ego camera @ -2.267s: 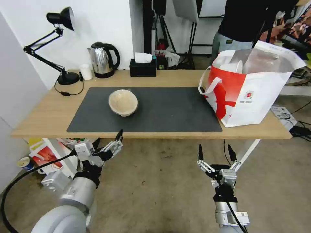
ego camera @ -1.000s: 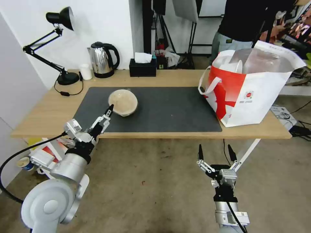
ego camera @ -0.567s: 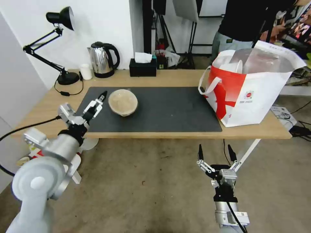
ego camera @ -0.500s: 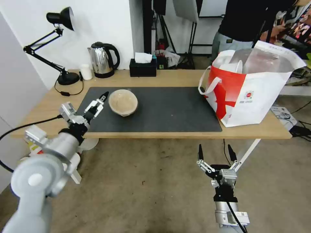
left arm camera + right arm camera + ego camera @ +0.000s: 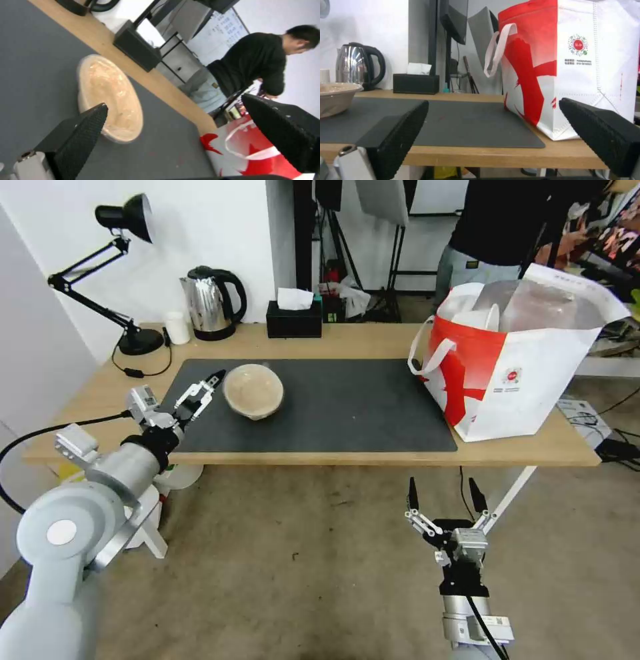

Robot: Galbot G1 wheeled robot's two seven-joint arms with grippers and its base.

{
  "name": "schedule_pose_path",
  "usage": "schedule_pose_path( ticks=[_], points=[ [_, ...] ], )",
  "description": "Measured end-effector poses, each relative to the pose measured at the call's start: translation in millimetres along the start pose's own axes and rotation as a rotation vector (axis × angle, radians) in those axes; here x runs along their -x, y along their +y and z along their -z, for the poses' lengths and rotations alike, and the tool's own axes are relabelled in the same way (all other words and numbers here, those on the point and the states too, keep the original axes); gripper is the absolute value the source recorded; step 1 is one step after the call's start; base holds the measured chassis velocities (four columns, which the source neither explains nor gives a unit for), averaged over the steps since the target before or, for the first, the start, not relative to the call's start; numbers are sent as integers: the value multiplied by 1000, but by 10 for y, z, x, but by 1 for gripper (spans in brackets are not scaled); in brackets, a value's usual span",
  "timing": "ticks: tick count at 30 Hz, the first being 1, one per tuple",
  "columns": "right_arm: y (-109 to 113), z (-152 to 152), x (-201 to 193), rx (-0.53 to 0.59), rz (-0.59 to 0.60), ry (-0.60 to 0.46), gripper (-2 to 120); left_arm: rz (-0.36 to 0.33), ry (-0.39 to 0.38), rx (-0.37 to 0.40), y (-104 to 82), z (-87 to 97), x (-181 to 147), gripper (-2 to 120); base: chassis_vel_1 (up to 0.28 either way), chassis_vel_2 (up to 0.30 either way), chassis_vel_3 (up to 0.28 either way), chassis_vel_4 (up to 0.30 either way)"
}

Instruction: Pick up the trash from the table and place it into the takeout bag.

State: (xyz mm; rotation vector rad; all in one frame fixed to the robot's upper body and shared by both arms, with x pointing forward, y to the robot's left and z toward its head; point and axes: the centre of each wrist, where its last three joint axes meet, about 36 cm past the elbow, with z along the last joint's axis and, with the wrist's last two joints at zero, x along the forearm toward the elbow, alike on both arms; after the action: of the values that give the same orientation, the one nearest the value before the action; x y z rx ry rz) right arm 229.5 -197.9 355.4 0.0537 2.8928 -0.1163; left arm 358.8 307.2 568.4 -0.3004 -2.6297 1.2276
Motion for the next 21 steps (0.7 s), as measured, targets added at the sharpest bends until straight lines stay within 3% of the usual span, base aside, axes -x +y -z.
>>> schedule_pose_path(
  ticks=[13, 21],
  points=[
    [0, 0, 0, 0, 0, 0, 100, 72, 47, 51, 128, 167, 141, 100, 0, 0, 0, 0],
    [0, 0, 0, 0, 0, 0, 100, 60, 108, 34, 189, 329, 267, 100, 0, 0, 0, 0]
  ],
)
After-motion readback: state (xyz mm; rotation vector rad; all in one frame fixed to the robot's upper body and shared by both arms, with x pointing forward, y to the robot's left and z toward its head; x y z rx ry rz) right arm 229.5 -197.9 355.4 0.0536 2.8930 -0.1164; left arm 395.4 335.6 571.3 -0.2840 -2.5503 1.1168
